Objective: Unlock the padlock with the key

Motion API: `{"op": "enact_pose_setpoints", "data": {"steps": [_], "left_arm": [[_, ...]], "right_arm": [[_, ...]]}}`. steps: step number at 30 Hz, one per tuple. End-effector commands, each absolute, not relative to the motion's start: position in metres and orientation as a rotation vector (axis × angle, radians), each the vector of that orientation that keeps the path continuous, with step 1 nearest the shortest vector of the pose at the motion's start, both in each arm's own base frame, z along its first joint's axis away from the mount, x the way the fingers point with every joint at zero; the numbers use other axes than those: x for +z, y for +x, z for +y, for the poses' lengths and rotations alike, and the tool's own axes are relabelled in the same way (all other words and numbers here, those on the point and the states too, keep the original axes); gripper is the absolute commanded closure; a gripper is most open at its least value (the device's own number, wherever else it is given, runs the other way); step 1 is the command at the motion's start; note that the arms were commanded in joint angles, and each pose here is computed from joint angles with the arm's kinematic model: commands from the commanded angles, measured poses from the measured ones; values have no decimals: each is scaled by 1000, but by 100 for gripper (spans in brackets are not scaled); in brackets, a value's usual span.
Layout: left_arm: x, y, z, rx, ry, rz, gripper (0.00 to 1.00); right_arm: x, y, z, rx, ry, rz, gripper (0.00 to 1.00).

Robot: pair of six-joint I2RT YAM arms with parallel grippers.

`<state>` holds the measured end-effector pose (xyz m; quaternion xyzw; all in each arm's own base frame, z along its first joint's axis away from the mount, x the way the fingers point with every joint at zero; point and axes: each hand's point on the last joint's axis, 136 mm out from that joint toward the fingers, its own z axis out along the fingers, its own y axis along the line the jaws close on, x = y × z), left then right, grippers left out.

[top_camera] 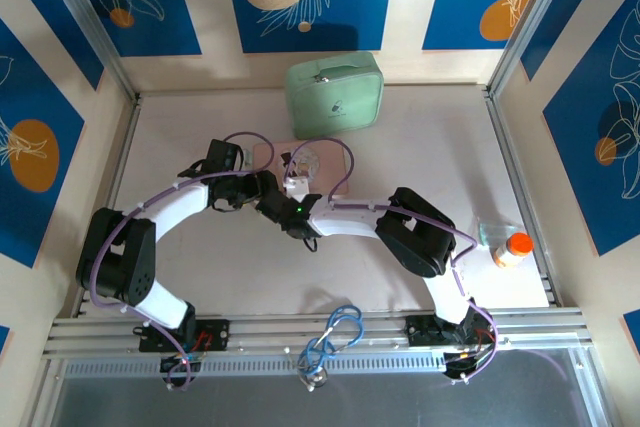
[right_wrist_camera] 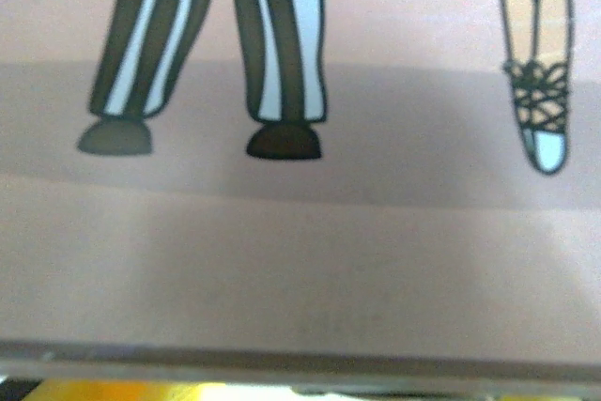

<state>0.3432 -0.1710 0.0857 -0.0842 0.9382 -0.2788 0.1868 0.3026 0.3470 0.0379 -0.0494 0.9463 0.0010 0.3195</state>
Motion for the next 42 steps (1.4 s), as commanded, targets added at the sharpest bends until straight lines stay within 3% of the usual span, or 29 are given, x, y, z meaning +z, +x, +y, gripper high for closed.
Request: {"op": "enact_pose_setpoints", "data": {"steps": [1, 15, 35, 42], "left_arm": [[81, 336, -169, -799, -222, 2670, 27], [79, 333, -167, -781, -222, 2675, 27], [77, 330, -159, -758, -245, 2683, 27], [79, 330, -159, -765, -244, 2680, 27]], "right_arm": [[37, 306, 336, -42, -79, 2462, 59], [41, 301, 330, -52, -52, 2475, 70], [50, 297, 311, -10, 34, 2458, 73], [49, 299, 326, 159, -35, 2439, 72]]}}
